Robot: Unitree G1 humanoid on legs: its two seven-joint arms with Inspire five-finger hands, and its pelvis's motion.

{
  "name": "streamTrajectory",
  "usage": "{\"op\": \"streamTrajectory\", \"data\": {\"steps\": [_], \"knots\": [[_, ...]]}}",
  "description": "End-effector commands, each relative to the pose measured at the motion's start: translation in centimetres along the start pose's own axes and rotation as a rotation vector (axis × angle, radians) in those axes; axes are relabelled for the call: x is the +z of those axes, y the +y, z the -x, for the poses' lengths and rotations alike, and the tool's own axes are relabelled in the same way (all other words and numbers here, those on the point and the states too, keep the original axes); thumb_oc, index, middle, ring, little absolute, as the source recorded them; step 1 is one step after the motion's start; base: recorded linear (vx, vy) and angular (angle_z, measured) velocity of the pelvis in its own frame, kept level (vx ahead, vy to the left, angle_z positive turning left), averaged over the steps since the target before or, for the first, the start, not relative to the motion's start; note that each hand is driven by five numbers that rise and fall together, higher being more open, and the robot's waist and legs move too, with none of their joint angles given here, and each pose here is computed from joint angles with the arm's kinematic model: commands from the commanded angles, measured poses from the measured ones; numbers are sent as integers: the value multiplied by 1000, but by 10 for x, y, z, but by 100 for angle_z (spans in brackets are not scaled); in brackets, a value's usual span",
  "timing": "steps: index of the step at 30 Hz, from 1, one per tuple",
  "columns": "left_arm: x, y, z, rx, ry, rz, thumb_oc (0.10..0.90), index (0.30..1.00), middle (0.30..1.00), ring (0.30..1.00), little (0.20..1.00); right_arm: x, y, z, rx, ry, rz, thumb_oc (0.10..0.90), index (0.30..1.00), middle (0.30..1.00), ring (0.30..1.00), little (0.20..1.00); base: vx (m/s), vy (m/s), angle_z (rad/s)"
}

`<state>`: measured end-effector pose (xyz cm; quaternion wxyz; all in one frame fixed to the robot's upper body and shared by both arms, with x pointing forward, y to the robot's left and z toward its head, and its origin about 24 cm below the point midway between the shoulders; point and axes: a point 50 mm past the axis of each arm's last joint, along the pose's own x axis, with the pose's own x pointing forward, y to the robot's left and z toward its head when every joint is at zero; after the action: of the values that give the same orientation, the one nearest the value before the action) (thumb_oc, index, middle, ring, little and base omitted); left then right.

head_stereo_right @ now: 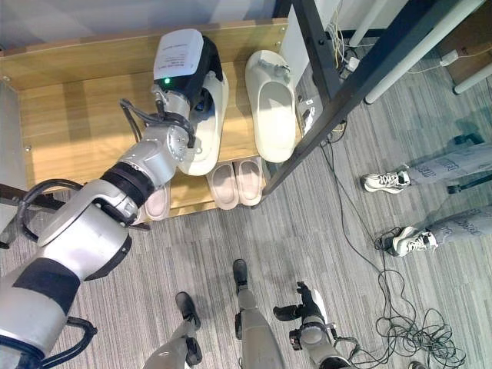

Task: Arrange the slippers neatly on the shoe rack.

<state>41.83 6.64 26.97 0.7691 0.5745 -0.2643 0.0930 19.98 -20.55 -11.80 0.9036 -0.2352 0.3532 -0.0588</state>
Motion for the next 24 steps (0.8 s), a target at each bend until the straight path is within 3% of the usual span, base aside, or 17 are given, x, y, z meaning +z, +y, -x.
{"op": "streamTrajectory", "data": {"steps": [1, 8, 9, 10, 18, 24], "knots": [[61, 55, -28, 167, -122, 103, 400, 300, 300, 300, 300, -7, -42, -7, -115, 14, 63, 800, 900, 900, 900, 900, 35, -55, 1], [70, 52, -27, 156, -145, 90, 400, 300, 300, 300, 300, -9, -45, -7, -119, 14, 63, 800, 900, 900, 900, 900, 9, -44, 1], [68, 52, -27, 154, -138, 90, 634, 651, 651, 651, 651, -9, -45, -7, -118, 19, 62, 800, 900, 900, 900, 900, 23, -52, 0], [67, 53, -27, 156, -137, 82, 800, 900, 900, 900, 900, -14, -44, -5, -111, 32, 64, 800, 900, 900, 900, 900, 13, -45, 0], [41, 77, -36, 214, -56, 106, 800, 900, 900, 900, 900, -23, -43, -2, -100, 60, 76, 800, 900, 900, 900, 900, -4, -10, 0], [37, 72, -33, 203, -67, 80, 800, 900, 900, 900, 900, -32, -44, 1, -94, 91, 67, 800, 900, 900, 900, 900, 0, 0, 0]]}}
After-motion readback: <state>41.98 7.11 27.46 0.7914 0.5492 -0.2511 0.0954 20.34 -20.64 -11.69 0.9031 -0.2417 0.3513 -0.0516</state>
